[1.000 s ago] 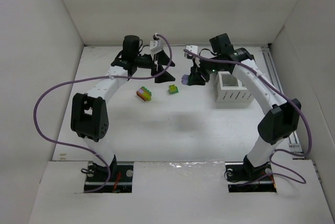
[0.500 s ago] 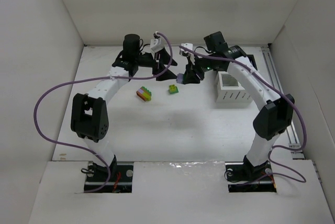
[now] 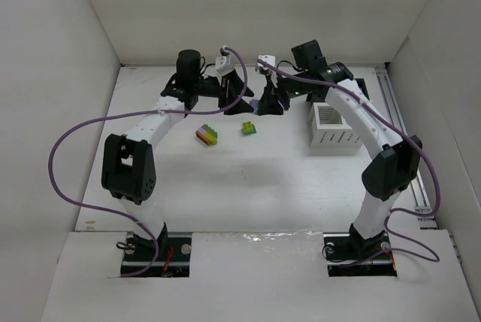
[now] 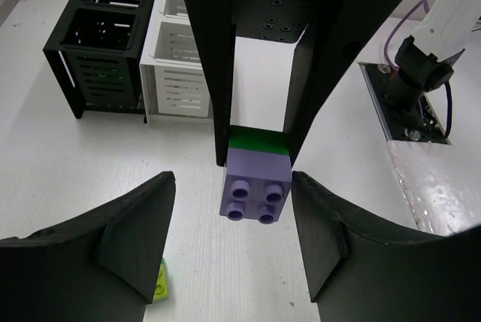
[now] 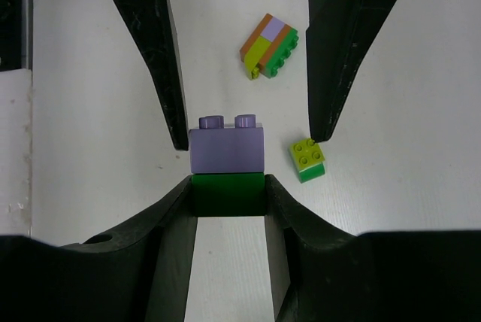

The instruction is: Sort the legos into containers by color

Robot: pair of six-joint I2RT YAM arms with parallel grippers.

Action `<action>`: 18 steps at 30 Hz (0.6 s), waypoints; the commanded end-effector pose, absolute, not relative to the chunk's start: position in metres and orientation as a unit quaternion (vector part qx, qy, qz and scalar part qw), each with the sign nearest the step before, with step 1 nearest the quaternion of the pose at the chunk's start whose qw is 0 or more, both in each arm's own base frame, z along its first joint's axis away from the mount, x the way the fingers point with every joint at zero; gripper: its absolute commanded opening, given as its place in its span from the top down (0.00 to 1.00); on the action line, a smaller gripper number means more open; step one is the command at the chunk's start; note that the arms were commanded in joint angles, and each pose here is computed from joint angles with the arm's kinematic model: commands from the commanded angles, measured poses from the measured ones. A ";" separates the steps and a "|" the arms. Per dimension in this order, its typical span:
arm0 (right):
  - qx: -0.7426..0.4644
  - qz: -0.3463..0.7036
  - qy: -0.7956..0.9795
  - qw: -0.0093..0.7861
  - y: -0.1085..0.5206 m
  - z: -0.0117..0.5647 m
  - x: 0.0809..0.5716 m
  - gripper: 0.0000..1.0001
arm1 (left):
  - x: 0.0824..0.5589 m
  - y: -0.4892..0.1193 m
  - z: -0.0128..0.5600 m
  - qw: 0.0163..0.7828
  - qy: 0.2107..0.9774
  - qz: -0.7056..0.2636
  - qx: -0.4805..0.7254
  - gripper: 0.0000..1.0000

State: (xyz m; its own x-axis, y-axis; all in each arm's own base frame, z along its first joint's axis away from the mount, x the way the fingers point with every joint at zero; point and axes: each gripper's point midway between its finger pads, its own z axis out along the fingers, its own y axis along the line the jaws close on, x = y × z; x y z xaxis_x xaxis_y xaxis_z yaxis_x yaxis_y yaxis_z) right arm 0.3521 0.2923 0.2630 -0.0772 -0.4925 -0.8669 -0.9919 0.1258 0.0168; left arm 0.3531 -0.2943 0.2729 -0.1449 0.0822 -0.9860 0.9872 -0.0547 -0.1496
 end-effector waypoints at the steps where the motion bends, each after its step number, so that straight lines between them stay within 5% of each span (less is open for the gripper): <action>1: -0.574 0.352 0.624 0.396 0.307 0.284 0.353 1.00 | 0.341 -0.293 0.295 0.442 0.510 -0.528 0.515 0.41; 7: -0.575 0.359 0.620 0.396 0.313 0.285 0.351 1.00 | 0.337 -0.296 0.294 0.436 0.511 -0.532 0.515 0.51; 11: -0.575 0.359 0.620 0.396 0.313 0.285 0.351 1.00 | 0.340 -0.297 0.288 0.427 0.522 -0.530 0.513 0.91; 13: -0.574 0.356 0.622 0.396 0.311 0.285 0.350 1.00 | 0.340 -0.296 0.286 0.427 0.523 -0.529 0.514 0.98; 18: -0.550 0.339 0.656 0.391 0.283 0.272 0.363 1.00 | 0.343 -0.296 0.284 0.430 0.529 -0.522 0.512 1.00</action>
